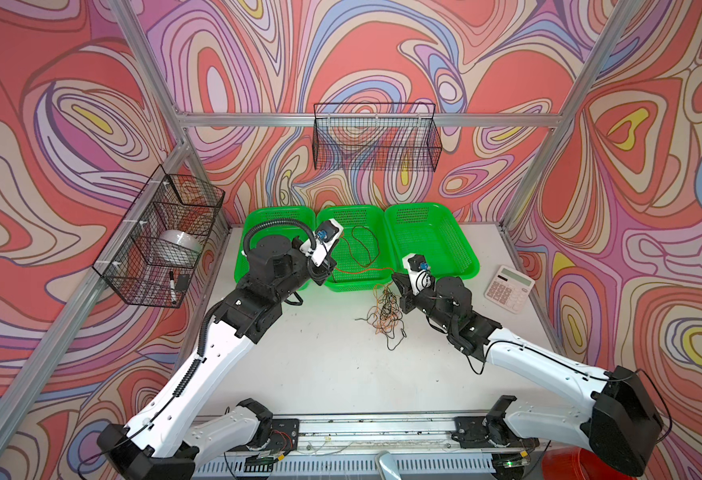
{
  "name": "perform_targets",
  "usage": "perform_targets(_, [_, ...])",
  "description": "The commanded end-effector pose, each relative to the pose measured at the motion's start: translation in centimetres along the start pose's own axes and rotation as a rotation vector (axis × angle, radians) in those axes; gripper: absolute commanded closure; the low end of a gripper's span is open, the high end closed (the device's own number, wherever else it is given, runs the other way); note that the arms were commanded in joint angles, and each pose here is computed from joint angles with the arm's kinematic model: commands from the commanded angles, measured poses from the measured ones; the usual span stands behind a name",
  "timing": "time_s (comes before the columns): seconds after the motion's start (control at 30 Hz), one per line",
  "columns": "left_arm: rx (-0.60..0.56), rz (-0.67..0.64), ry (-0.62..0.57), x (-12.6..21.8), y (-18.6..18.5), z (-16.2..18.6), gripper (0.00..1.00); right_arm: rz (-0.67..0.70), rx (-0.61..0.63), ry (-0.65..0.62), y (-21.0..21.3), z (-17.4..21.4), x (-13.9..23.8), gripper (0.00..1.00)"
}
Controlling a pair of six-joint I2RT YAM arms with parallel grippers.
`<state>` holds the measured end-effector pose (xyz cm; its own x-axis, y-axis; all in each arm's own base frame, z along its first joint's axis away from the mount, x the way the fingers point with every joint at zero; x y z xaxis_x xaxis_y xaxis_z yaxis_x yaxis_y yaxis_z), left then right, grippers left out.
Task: Untangle the cables
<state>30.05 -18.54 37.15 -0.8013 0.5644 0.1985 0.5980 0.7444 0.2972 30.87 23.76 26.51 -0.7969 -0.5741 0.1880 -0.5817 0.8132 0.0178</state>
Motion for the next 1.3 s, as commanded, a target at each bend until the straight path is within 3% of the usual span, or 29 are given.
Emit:
perform_targets(0.0, [0.102, 0.045, -0.075, 0.3, -1.2, 1.5, 0.81, 0.012, 0.040, 0.032, -0.2, -0.1, 0.7, 1.00])
perform_targets(0.07, [0.125, 0.051, -0.069, 0.4, -1.9, 3.5, 0.55, 0.015, 0.044, 0.059, -0.4, 0.1, 0.8, 1.00])
perform_targets(0.13, [0.130, 0.056, -0.064, 0.6, -2.5, 4.9, 0.37, 0.020, 0.046, 0.095, -0.5, 0.6, 0.7, 1.00])
perform_targets(0.3, [0.115, 0.050, -0.023, 0.9, -3.0, 7.1, 0.22, 0.022, 0.034, 0.174, -0.6, 1.7, 0.1, 1.00])
perform_targets(0.37, [0.113, 0.034, 0.004, 0.9, -2.8, 7.7, 0.00, 0.035, 0.029, 0.186, -0.7, 1.8, -0.1, 1.00])
perform_targets(0.5, [0.095, 0.085, -0.004, 1.1, -3.7, 7.6, 0.01, 0.036, 0.031, 0.195, -0.7, 1.9, -0.4, 1.00])
perform_targets(0.73, [-0.033, 0.311, -0.018, -1.1, -8.6, 5.2, 0.19, 0.007, 0.050, 0.205, -0.3, 2.2, -0.8, 1.00])
perform_targets(0.83, [-0.114, 0.324, 0.030, -3.3, -9.2, 5.0, 0.29, -0.011, 0.059, 0.194, -0.1, 2.1, -0.7, 1.00])
perform_targets(1.13, [-0.283, 0.339, 0.083, -7.7, -9.4, 4.9, 0.34, -0.079, 0.080, 0.134, 0.9, 1.5, 0.2, 1.00])
perform_targets(1.27, [-0.298, 0.373, 0.080, -8.7, -10.0, 5.2, 0.58, -0.061, 0.088, 0.127, 0.6, 1.5, 0.4, 1.00])
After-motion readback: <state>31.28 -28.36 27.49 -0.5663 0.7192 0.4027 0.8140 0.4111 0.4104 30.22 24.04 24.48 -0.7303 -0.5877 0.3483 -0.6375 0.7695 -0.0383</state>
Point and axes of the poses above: each gripper's point midway between its finger pads, its own x axis back along the fingers, its own y axis along the line the jaws close on, z = x × y, the point moved 2 cm from there along x, back along the fingers
